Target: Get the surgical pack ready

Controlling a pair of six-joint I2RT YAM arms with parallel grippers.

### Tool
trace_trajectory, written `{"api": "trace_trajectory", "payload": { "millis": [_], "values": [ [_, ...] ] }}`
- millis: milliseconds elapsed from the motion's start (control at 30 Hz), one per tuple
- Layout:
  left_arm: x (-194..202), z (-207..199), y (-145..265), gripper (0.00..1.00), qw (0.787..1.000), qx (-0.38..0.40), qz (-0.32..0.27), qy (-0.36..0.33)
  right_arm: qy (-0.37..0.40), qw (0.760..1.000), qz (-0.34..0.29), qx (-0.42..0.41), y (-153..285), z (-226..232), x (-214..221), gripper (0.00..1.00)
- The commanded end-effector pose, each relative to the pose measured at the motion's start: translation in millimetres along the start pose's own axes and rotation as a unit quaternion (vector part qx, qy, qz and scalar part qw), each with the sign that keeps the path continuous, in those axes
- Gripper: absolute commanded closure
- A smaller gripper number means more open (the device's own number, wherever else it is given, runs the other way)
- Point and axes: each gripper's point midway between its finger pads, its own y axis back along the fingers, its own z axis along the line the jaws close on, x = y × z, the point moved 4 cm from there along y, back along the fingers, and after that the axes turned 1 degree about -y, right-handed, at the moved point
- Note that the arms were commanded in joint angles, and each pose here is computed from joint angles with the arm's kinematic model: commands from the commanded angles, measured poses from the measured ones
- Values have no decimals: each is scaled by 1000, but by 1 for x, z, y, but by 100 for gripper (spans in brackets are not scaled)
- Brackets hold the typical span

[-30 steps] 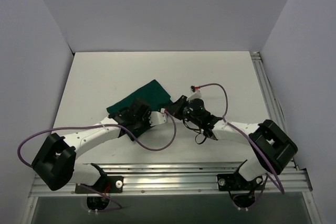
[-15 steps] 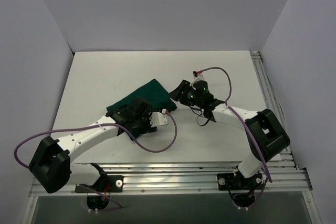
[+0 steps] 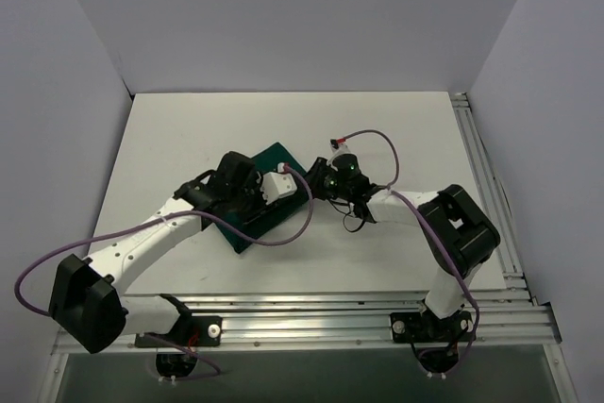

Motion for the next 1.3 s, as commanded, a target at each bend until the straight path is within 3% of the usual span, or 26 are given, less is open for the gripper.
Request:
{"api": "trace_trajectory", "payload": {
  "millis": [0, 33, 67, 167, 367, 700, 800, 900, 1000, 1200, 1233, 1267],
  "values": [
    [2, 50, -3, 54, 992, -98, 5, 85, -4, 999, -17, -29, -5, 15, -9, 85],
    [11, 55, -12, 56, 990, -102, 24, 92, -4, 999, -20, -29, -4, 15, -9, 97],
    [19, 60, -14, 56, 989, -116, 45, 85, -5, 1000, -18, -24, -3, 10, -6, 100],
    [35, 41, -34, 56, 991, -99, 88, 36, -8, 1000, -18, -10, 3, 4, -2, 100],
    [58, -5, -50, 56, 992, -47, 118, -16, -9, 1000, -10, 16, 13, -9, 7, 100],
    [82, -2, -45, 58, 986, -65, 151, -24, -32, 998, 17, 56, 28, -43, 33, 100],
    [79, -1, -39, 56, 987, -65, 146, -26, -24, 997, 26, 63, 36, -41, 34, 87],
    [65, 0, -23, 52, 991, -60, 120, -28, 11, 997, 29, 73, 52, -28, 22, 68],
    [43, 5, 3, 46, 994, -65, 85, -26, 50, 994, 9, 94, 70, -12, -5, 56],
    [29, 32, 36, 42, 991, -109, 60, 46, 126, 988, -6, 92, 75, 16, -57, 33],
    [32, 36, 36, 39, 989, -117, 61, 64, 136, 986, 8, 99, 65, 8, -59, 32],
    [31, 44, 36, 29, 987, -133, 54, 75, 143, 986, 20, 84, 58, 12, -60, 31]
  ]
}}
